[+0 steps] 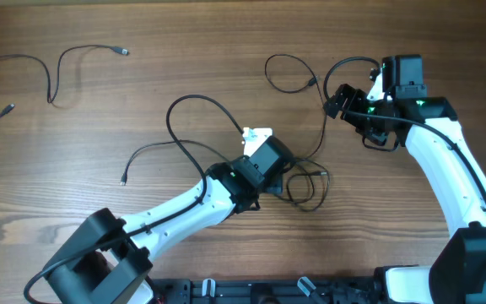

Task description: Untangle cables

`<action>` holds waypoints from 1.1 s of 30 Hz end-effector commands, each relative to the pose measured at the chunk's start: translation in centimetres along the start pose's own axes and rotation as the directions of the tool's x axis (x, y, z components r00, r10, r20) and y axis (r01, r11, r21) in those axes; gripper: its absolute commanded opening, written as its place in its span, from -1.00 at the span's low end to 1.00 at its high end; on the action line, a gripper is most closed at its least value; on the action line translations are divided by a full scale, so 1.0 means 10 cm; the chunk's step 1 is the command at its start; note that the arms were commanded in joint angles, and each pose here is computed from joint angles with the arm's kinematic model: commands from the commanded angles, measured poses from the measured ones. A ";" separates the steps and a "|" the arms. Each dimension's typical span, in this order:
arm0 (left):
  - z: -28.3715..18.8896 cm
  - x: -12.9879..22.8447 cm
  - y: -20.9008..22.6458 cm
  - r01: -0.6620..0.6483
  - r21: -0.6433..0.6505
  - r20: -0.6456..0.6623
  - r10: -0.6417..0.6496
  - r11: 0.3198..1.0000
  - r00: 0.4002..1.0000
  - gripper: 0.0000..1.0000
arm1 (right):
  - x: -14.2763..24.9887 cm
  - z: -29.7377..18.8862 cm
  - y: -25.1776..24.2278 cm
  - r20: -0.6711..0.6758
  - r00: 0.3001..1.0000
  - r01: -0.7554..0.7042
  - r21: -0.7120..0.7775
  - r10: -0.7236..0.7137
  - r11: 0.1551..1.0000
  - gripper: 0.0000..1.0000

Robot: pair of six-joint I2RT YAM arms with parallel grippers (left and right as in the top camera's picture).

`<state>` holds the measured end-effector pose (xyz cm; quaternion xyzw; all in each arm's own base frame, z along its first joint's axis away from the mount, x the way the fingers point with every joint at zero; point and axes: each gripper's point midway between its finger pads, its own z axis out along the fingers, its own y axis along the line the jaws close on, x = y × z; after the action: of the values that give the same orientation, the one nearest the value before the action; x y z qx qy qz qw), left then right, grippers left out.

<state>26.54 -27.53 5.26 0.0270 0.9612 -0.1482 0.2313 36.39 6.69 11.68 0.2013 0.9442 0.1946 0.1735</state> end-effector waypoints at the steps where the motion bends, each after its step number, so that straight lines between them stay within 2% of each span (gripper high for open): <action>1: 0.00 -0.10 -0.06 -0.013 0.011 0.049 0.013 1.000 0.999 -0.92 | 0.02 0.03 -0.07 -0.002 1.000 -0.016 0.026 0.016 1.000 0.99; 7: -0.05 -0.10 -0.05 -0.014 0.025 0.034 0.013 1.000 0.999 -0.92 | 0.02 0.03 -0.07 -0.002 1.000 -0.016 0.026 0.016 1.000 0.99; 8: -0.12 -0.16 -0.05 -0.002 0.035 0.047 0.001 0.999 0.999 -0.79 | 0.02 0.03 -0.07 -0.003 1.000 -0.016 0.025 0.016 1.000 0.99; 9: -0.23 -0.25 -0.08 0.014 0.069 0.061 -0.018 0.997 0.998 -0.28 | 0.02 0.03 -0.06 -0.004 1.000 -0.016 0.023 0.016 1.000 0.99; 10: -0.31 -0.30 -0.12 0.023 0.106 0.067 -0.031 0.994 0.997 -0.02 | 0.02 0.03 -0.06 -0.004 1.000 -0.016 0.023 0.016 1.000 0.99; 11: -0.42 -0.34 -0.20 0.030 0.165 0.067 -0.041 0.986 0.997 0.12 | 0.02 0.03 -0.06 -0.004 1.000 -0.016 0.023 0.016 1.000 0.99; 12: -0.50 -0.35 -0.32 0.027 0.235 0.054 -0.041 0.972 0.998 0.12 | 0.02 0.03 -0.06 -0.003 1.000 -0.016 0.023 0.016 1.000 0.99; 13: -0.53 -0.30 -0.42 0.016 0.279 0.033 -0.027 0.960 0.999 0.25 | 0.01 0.03 -0.06 -0.001 1.000 -0.015 0.021 0.015 1.000 0.99; 17: -0.27 0.04 -0.49 -0.108 0.227 -0.017 0.115 0.968 0.993 0.41 | 0.01 0.03 -0.06 -0.001 1.000 -0.015 0.021 0.015 1.000 0.99; 19: -0.08 0.15 -0.40 -0.117 0.174 -0.051 0.128 0.978 0.990 0.38 | 0.02 0.03 -0.06 -0.005 1.000 -0.016 0.023 0.016 1.000 1.00; 21: 0.13 0.29 -0.29 -0.116 0.130 -0.105 0.130 0.985 0.986 0.23 | 0.05 0.03 -0.08 -0.015 1.000 -0.019 0.029 0.019 0.999 0.99; 22: 0.18 0.31 -0.25 -0.113 0.117 -0.119 0.126 0.987 0.985 -0.11 | 0.06 0.03 -0.09 -0.021 1.000 -0.021 0.033 0.022 0.999 1.00; 23: 0.18 0.30 -0.23 -0.108 0.109 -0.122 0.121 0.988 0.985 -0.62 | 0.08 0.03 -0.08 -0.031 0.999 -0.016 0.028 0.017 0.999 0.99; 24: 0.15 0.27 -0.20 -0.106 0.102 -0.123 0.118 0.989 0.985 -0.92 | 0.11 0.03 -0.05 -0.044 0.999 0.003 0.011 -0.003 1.000 0.99; 26: 0.07 0.12 -0.14 -0.099 0.086 -0.112 0.108 0.991 0.988 -0.92 | 0.17 0.03 0.06 -0.076 0.995 0.060 -0.057 -0.065 0.997 0.99; 28: -0.14 -0.20 -0.07 -0.052 0.085 -0.063 0.058 0.995 0.996 -0.92 | 0.21 0.01 0.20 -0.090 0.985 0.135 -0.144 -0.149 0.980 0.99; 30: -0.51 -0.60 -0.03 -0.035 0.112 0.030 0.031 0.993 0.999 -0.92 | 0.27 -0.02 0.32 -0.103 0.970 0.192 -0.229 -0.219 0.954 1.00; 33: -1.06 -1.02 -0.07 -0.098 0.209 0.180 0.060 0.973 0.982 -0.92 | 0.40 -0.10 0.56 -0.091 0.929 0.300 -0.381 -0.358 0.875 0.99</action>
<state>29.32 -25.43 10.66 0.0398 0.9553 -0.1884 0.2243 35.30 9.91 12.67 0.0905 0.9448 0.2719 0.1588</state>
